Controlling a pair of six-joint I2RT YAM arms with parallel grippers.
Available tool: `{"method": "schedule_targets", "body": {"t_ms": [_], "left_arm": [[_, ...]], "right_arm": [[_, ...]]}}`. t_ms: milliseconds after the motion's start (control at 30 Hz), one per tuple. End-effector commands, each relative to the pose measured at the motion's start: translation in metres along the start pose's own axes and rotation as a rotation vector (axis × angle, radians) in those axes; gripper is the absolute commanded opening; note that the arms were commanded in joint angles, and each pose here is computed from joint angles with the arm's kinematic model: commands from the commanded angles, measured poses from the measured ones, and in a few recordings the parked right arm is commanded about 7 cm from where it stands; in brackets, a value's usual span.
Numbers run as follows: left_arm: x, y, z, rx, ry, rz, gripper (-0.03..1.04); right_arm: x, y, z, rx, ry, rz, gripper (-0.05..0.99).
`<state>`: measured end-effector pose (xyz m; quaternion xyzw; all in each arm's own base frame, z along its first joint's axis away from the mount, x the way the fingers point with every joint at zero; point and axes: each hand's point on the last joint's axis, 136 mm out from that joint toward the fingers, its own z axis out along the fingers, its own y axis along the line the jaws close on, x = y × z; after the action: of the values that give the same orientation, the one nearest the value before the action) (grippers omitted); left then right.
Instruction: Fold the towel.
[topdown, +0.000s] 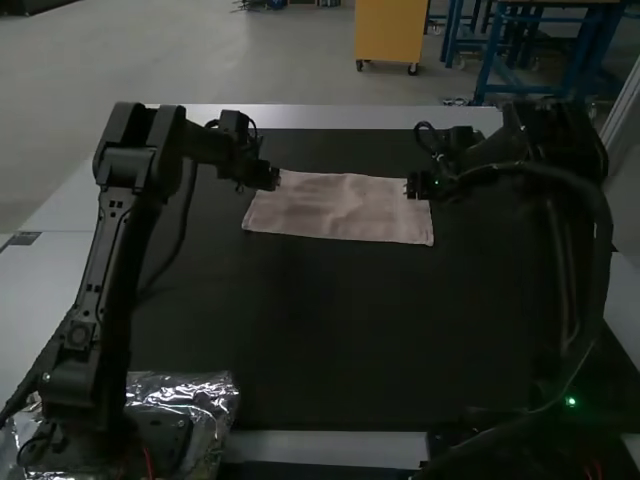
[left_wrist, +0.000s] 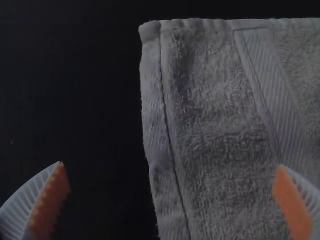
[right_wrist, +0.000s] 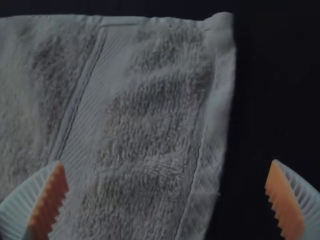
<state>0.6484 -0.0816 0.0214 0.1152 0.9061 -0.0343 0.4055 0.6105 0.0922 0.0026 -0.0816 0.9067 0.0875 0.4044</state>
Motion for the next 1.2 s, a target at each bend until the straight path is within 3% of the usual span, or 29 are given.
{"method": "schedule_targets", "body": {"t_ms": [0, 433, 733, 800, 833, 867, 933, 967, 1167], "left_arm": [[-0.018, -0.003, 0.002, 0.009, -0.041, -0.005, 0.95], [-0.011, 0.000, 0.024, 0.013, 0.017, -0.018, 0.95], [0.002, -0.009, 0.029, 0.073, 0.084, -0.028, 0.95], [0.002, -0.009, 0.029, 0.071, 0.086, -0.028, 0.95], [0.003, -0.009, 0.030, 0.072, 0.090, -0.028, 0.90], [0.005, -0.009, 0.029, 0.076, 0.097, -0.029, 0.78], [0.010, -0.009, 0.030, 0.078, 0.114, -0.032, 0.29], [0.011, -0.009, 0.029, 0.078, 0.117, -0.034, 0.05], [0.010, -0.009, 0.027, 0.102, 0.115, -0.039, 0.02]], "right_arm": [[-0.018, -0.014, 0.001, 0.024, -0.038, -0.001, 0.91], [-0.007, -0.021, 0.016, 0.028, 0.020, 0.018, 0.91], [0.006, -0.018, 0.017, 0.009, 0.065, 0.056, 0.90], [0.008, -0.018, 0.018, 0.005, 0.068, 0.061, 0.80], [0.007, -0.015, 0.017, -0.013, 0.068, 0.063, 0.70], [0.009, -0.009, 0.018, -0.045, 0.075, 0.065, 0.54], [0.015, -0.003, 0.016, -0.082, 0.097, 0.074, 0.11], [0.017, -0.001, 0.016, -0.102, 0.107, 0.080, -0.03], [0.022, 0.000, 0.012, -0.113, 0.135, 0.085, -0.02]]}}
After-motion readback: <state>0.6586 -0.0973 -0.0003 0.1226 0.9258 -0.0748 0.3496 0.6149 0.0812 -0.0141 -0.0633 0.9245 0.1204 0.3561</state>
